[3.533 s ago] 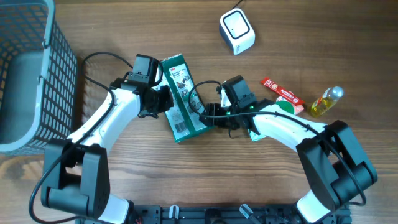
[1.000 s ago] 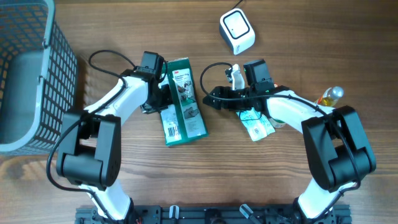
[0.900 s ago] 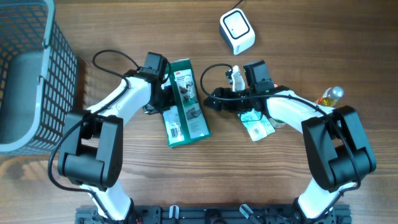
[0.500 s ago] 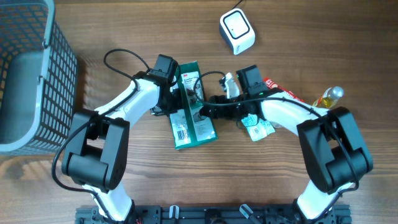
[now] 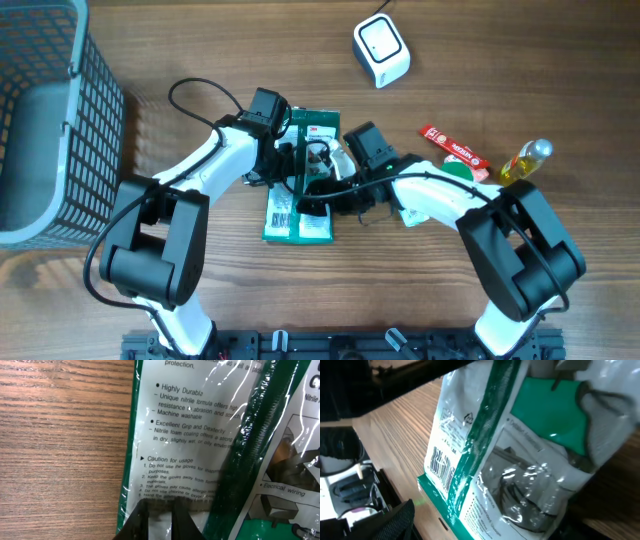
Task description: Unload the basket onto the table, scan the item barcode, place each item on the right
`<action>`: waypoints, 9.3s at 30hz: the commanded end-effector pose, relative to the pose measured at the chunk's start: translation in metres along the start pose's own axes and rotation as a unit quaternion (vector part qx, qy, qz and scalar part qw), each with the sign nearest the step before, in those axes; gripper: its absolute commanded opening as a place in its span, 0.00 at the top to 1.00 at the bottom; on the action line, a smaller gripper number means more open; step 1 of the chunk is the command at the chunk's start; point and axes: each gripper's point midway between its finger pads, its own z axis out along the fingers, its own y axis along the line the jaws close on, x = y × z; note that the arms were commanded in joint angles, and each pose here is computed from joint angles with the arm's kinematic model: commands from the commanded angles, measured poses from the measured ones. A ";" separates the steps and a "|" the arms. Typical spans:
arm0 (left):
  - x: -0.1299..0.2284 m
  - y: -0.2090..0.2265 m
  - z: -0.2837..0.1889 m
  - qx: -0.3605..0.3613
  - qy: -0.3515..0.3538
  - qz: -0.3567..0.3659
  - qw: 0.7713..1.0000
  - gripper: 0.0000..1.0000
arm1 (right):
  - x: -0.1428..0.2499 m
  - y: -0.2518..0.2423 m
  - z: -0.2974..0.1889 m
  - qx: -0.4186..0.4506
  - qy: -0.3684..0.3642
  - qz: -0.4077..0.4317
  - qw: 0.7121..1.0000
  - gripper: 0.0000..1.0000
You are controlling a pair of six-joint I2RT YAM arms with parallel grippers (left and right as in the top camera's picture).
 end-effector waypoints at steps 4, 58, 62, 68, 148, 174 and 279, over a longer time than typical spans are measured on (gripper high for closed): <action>0.010 0.008 0.009 -0.019 0.013 0.007 1.000 0.91 | -0.017 -0.038 -0.017 0.035 -0.036 0.071 0.996 0.16; 0.019 0.056 0.002 -0.107 0.030 -0.097 0.989 0.96 | -0.002 -0.027 0.044 0.046 -0.021 0.133 0.990 0.16; 0.020 0.056 0.002 -0.106 0.030 -0.095 0.989 0.96 | -0.003 -0.026 0.065 0.032 -0.025 0.129 0.991 0.23; 0.021 0.057 0.002 -0.108 0.033 -0.090 0.990 0.95 | -0.006 -0.032 0.074 0.008 -0.022 0.140 0.990 0.69; -0.056 0.129 -0.126 -0.062 -0.149 -0.173 0.972 0.00 | -0.335 -0.028 -0.221 0.602 -0.207 -0.434 0.638 0.96; -0.056 0.129 -0.126 -0.062 -0.149 -0.173 0.972 0.00 | -0.298 -0.043 -0.142 0.443 -0.204 -0.339 0.805 0.96; -0.056 0.129 -0.126 -0.062 -0.149 -0.173 0.972 0.00 | 0.129 0.146 -0.456 0.207 -0.638 -0.208 0.712 0.00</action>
